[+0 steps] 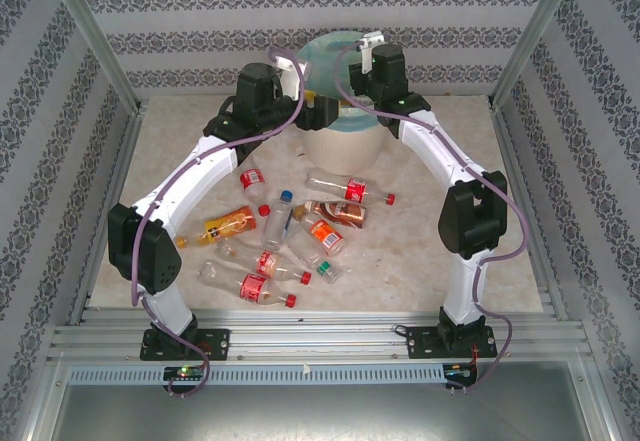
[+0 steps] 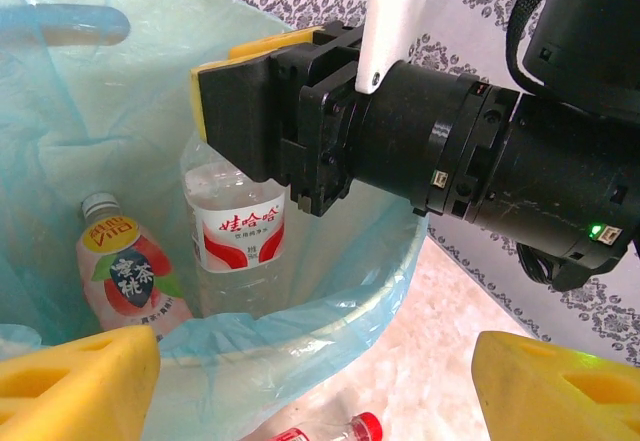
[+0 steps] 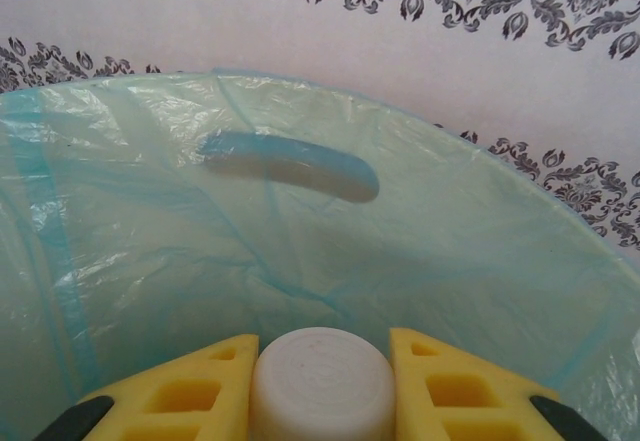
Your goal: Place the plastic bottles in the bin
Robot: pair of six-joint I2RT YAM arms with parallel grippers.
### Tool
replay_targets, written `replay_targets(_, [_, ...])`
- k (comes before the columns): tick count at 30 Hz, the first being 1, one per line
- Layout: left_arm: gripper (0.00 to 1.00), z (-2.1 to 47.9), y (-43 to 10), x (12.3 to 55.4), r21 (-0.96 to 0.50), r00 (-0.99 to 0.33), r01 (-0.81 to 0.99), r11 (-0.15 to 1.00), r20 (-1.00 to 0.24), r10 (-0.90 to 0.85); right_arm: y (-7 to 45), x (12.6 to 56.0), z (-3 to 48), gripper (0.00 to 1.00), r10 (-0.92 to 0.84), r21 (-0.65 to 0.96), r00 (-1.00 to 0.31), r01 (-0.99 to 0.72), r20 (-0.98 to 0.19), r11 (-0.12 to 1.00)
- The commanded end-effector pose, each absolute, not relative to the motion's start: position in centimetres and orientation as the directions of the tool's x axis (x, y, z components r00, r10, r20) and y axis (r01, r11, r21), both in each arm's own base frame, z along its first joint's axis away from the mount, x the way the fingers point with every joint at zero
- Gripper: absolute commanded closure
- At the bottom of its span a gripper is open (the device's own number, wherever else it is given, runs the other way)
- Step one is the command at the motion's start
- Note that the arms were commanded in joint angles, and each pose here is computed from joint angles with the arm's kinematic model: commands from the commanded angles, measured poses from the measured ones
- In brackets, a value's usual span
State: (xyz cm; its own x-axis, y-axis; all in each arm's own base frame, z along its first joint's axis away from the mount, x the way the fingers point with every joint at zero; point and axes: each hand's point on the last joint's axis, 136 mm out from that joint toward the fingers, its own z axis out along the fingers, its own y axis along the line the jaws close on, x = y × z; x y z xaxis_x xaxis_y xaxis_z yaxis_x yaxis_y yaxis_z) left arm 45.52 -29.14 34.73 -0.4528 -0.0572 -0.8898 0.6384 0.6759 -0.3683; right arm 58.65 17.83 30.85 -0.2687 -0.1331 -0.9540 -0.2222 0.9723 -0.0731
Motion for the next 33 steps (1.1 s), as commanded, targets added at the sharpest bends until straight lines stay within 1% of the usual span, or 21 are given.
replay_targets(1, [0.18,36.7,-28.7,45.2,-0.354,-0.403,0.662,0.661,-0.911,-0.085,17.8,58.4,31.4,0.74,-0.128,-0.065,-0.264,-0.235,-0.956,0.970])
replay_targets(2, [0.18,36.8,-28.7,45.3,-0.353,-0.401,0.663,0.660,-0.912,-0.085,17.9,58.1,32.5,0.65,-0.120,-0.060,-0.247,-0.238,-0.961,0.970])
replay_targets(3, [0.18,36.9,-28.7,45.2,-0.352,-0.400,0.664,0.660,-0.913,-0.085,18.2,57.8,33.5,0.59,-0.117,-0.059,-0.230,-0.242,-0.966,0.969])
replay_targets(5, [0.17,37.1,-28.7,45.2,-0.349,-0.393,0.666,0.660,-0.915,-0.087,18.5,57.2,36.1,0.53,-0.107,-0.059,-0.185,-0.249,-0.977,0.967])
replay_targets(6, [0.17,37.1,-28.7,45.2,-0.347,-0.393,0.666,0.660,-0.916,-0.086,18.7,56.9,37.2,0.52,-0.102,-0.058,-0.166,-0.251,-0.981,0.966])
replay_targets(8, [0.17,37.3,-28.7,45.2,-0.347,-0.390,0.667,0.660,-0.917,-0.087,18.9,56.3,39.7,0.53,-0.081,-0.045,-0.126,-0.262,-0.989,0.964])
replay_targets(10, [0.17,37.4,-28.6,45.2,-0.341,-0.386,0.666,0.663,-0.919,-0.085,19.0,55.9,41.4,0.55,-0.058,-0.031,-0.091,-0.269,-0.994,0.963])
replay_targets(12, [0.17,37.4,-28.4,45.2,-0.334,-0.381,0.661,0.671,-0.921,-0.083,19.1,56.0,42.0,0.59,-0.052,-0.029,-0.076,-0.270,-0.996,0.962])
replay_targets(14, [0.17,37.3,-28.3,45.1,-0.327,-0.377,0.659,0.677,-0.923,-0.079,19.0,56.5,41.7,0.61,-0.058,-0.031,-0.094,-0.264,-0.994,0.964])
replay_targets(18, [0.17,37.4,-28.0,44.9,-0.310,-0.365,0.658,0.686,-0.928,-0.070,19.4,57.2,39.4,0.63,-0.053,-0.008,-0.156,-0.273,-0.986,0.962])
replay_targets(22, [0.17,37.4,-27.3,44.7,-0.293,-0.359,0.647,0.704,-0.932,-0.058,20.0,56.5,38.3,0.64,-0.018,0.037,-0.190,-0.283,-0.982,0.958])
replay_targets(24, [0.16,37.7,-26.8,44.6,-0.285,-0.356,0.634,0.719,-0.933,-0.056,20.6,55.5,38.8,0.64,0.001,0.059,-0.193,-0.295,-0.981,0.954])
replay_targets(27, [0.16,37.9,-25.8,44.1,-0.279,-0.363,0.604,0.746,-0.930,-0.054,21.9,53.3,41.4,0.64,0.025,0.080,-0.165,-0.337,-0.986,0.938])
replay_targets(31, [0.17,37.9,-24.7,42.5,-0.302,-0.394,0.576,0.759,-0.917,-0.066,24.2,48.5,45.8,0.62,0.017,0.052,-0.085,-0.435,-0.996,0.899])
replay_targets(33, [0.17,37.7,-24.0,41.2,-0.323,-0.410,0.562,0.761,-0.908,-0.083,25.3,45.8,46.8,0.62,0.013,0.044,-0.067,-0.484,-0.998,0.874])
